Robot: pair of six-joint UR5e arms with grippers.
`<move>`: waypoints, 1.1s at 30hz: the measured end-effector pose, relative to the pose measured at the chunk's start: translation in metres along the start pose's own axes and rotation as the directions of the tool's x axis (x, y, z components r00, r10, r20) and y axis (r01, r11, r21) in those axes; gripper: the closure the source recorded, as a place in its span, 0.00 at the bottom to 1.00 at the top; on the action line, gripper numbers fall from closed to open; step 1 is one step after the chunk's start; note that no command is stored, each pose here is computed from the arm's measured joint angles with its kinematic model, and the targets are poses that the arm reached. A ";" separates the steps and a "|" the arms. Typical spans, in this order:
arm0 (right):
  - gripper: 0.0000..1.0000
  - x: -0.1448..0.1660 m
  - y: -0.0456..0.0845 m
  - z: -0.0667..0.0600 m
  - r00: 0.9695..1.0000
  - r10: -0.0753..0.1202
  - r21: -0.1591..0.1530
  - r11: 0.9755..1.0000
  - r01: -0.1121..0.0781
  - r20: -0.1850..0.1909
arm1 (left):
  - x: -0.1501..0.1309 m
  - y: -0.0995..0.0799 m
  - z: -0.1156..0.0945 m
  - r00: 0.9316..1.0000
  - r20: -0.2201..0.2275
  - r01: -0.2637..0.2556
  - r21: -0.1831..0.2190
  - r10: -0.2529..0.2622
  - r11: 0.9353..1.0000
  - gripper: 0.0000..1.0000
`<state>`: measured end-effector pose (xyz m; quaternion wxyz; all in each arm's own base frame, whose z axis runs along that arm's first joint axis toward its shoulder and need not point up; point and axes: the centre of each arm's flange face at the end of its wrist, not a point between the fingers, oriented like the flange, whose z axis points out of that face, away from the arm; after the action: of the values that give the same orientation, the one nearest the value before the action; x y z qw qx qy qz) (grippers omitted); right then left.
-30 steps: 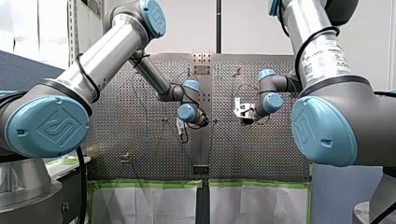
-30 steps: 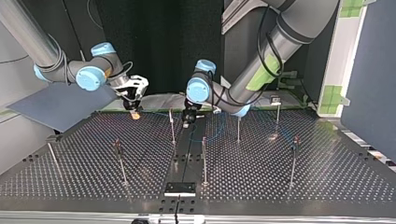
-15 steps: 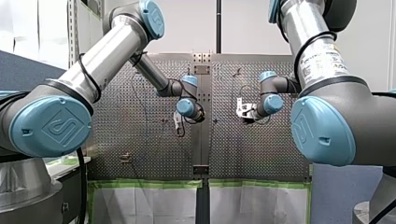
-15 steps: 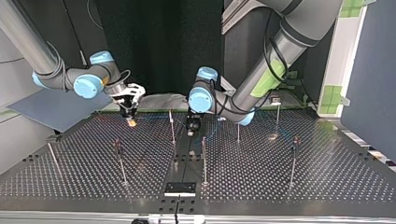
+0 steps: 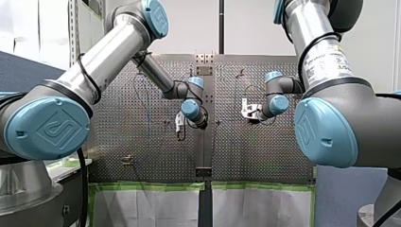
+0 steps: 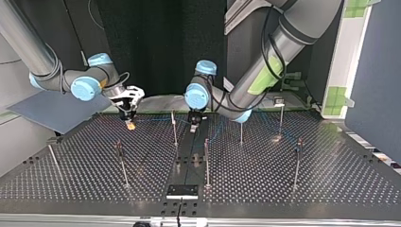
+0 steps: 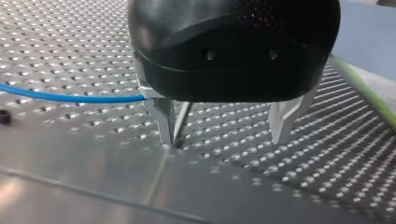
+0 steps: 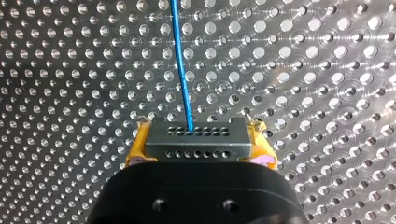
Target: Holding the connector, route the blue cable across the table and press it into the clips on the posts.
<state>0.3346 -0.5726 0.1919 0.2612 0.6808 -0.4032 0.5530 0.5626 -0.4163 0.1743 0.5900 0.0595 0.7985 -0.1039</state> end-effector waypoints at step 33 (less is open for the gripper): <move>1.00 0.002 0.033 -0.006 0.999 0.037 -0.003 0.999 -0.037 0.009 | -0.036 -0.105 -0.147 0.995 0.100 0.025 -0.004 -0.024 1.000 0.00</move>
<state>0.3040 -0.5862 0.1925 0.2502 0.6751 -0.4179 0.5541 0.4138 -0.4826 0.2604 0.6280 0.0427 0.7690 -0.1118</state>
